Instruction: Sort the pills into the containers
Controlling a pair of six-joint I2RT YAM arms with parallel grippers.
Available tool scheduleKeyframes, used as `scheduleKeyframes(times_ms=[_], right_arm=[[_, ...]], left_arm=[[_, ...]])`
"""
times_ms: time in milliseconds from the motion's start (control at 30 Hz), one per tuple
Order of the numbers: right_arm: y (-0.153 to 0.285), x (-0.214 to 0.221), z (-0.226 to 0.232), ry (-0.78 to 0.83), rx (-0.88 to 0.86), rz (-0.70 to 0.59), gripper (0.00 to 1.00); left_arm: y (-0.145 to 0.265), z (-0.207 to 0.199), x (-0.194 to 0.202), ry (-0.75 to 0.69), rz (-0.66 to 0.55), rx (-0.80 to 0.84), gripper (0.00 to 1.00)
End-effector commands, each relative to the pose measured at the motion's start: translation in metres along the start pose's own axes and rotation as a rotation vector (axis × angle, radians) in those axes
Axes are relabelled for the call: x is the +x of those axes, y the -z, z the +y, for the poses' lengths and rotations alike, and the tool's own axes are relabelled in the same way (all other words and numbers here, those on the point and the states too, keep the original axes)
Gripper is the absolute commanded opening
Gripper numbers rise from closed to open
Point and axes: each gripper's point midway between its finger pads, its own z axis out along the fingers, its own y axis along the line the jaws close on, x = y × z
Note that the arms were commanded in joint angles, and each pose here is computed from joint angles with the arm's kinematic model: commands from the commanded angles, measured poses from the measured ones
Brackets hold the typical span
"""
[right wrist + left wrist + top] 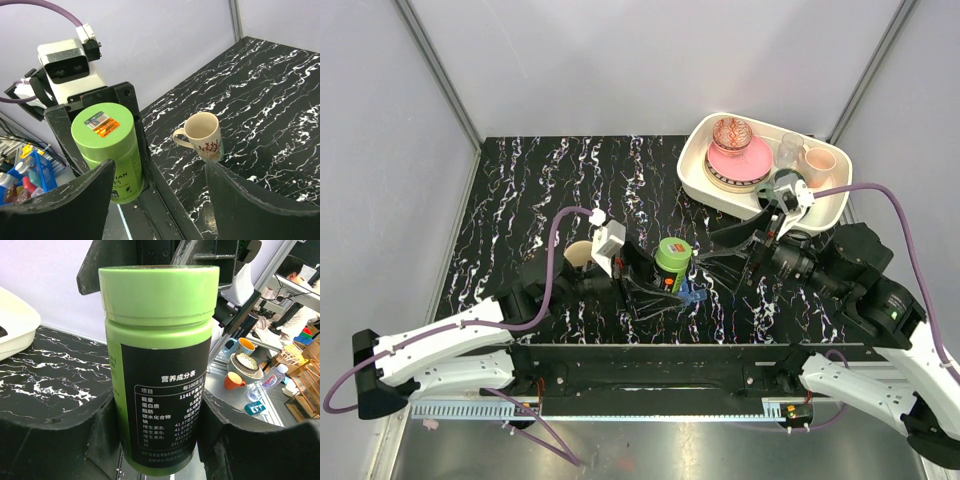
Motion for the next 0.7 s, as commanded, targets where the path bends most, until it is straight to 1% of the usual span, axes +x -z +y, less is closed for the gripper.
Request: scheduleKeyframes(times_ms=[0, 167, 267, 367, 467, 500, 533, 600, 667], right_arm=[[0.011, -0.028, 0.001, 0.057, 0.035, -0.093, 0.77], [0.013, -0.049, 0.001, 0.058, 0.066, -0.144, 0.7], [0.011, -0.062, 0.0, 0.047, 0.093, -0.171, 0.71], [0.003, -0.074, -0.001, 0.033, 0.111, -0.185, 0.74], [-0.015, -0.075, -0.005, 0.007, 0.127, -0.158, 0.74], [-0.028, -0.068, -0.011, -0.005, 0.139, -0.121, 0.74], [-0.032, -0.07, -0.011, -0.012, 0.14, -0.116, 0.73], [-0.048, -0.059, -0.015, -0.039, 0.141, -0.065, 0.73], [-0.056, -0.053, -0.016, -0.068, 0.135, -0.041, 0.73]], left_arm=[[0.002, -0.007, -0.024, -0.055, -0.091, 0.012, 0.0], [0.003, 0.001, -0.022, -0.049, -0.091, -0.032, 0.0], [0.004, 0.009, -0.021, -0.044, -0.089, -0.076, 0.0], [0.005, 0.015, -0.02, -0.044, -0.082, -0.111, 0.0], [0.004, 0.022, -0.02, -0.041, -0.071, -0.148, 0.0], [0.004, 0.024, -0.019, -0.039, -0.068, -0.158, 0.0], [0.005, 0.025, -0.021, -0.039, -0.073, -0.169, 0.0], [0.006, 0.031, -0.022, -0.036, -0.077, -0.204, 0.0], [0.008, 0.037, -0.021, -0.033, -0.079, -0.238, 0.0]])
